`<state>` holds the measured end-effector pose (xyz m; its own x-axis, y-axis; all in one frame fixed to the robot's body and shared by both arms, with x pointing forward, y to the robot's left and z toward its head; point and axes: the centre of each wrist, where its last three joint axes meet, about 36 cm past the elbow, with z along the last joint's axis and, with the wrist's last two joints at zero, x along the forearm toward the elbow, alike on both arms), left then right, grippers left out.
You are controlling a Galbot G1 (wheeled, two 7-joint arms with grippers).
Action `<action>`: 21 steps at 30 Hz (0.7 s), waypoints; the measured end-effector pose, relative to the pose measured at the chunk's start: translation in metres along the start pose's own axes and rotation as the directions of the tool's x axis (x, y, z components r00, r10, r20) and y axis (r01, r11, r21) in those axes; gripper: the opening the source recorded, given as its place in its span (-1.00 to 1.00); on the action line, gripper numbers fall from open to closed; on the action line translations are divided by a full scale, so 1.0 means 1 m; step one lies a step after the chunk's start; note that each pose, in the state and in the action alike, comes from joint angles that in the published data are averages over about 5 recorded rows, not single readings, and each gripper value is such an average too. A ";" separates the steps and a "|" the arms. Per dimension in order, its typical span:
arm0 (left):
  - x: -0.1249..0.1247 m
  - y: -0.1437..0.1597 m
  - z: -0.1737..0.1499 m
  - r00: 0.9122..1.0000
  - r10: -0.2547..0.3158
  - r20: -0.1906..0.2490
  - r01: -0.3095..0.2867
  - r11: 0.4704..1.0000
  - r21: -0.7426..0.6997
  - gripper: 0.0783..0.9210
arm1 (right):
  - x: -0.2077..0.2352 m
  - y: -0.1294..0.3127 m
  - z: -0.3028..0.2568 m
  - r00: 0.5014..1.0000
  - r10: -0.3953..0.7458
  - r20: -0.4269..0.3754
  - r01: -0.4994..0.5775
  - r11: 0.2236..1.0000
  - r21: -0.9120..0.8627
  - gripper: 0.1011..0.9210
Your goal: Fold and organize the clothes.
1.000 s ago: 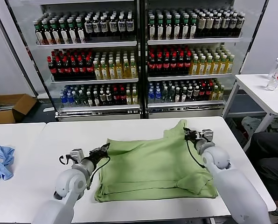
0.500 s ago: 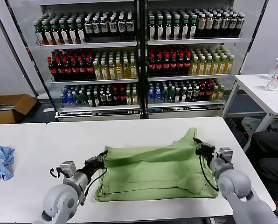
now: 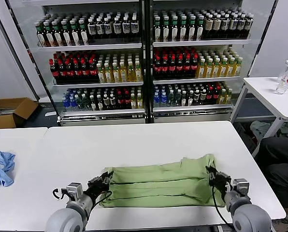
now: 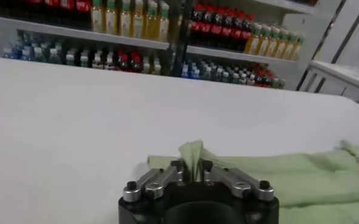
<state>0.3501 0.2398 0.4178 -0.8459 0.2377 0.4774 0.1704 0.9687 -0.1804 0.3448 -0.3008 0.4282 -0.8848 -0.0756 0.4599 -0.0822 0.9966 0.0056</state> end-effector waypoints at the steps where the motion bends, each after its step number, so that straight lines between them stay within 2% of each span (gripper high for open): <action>1: 0.002 -0.002 0.002 1.000 -0.009 0.004 0.009 1.000 -0.006 -0.43 | 0.003 0.001 0.001 1.000 0.003 -0.001 -0.003 1.000 0.002 -0.26; 9: 0.010 -0.023 0.029 0.993 -0.113 0.033 0.114 0.993 -0.029 0.12 | 0.022 0.009 0.012 1.000 0.021 -0.013 -0.021 1.000 0.018 0.27; 16: 0.003 -0.038 0.049 0.975 -0.214 0.060 0.216 0.976 -0.032 0.59 | 0.032 0.014 0.018 0.999 0.027 -0.019 -0.027 0.999 0.023 0.70; 18: 0.000 -0.042 0.054 0.971 -0.232 0.065 0.234 0.972 -0.028 0.67 | 0.034 0.015 0.020 0.999 0.029 -0.020 -0.028 0.999 0.024 0.75; 21: -0.003 -0.047 0.060 0.967 -0.246 0.069 0.247 0.969 -0.018 0.57 | 0.036 0.016 0.021 0.999 0.032 -0.020 -0.031 0.999 0.024 0.76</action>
<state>0.3144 0.1888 0.3730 -0.8946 -0.0130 0.4467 -0.0350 0.9985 -0.0411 0.3021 -0.2883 0.4260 -0.8776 -0.0434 0.4774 -0.0655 0.9974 -0.0299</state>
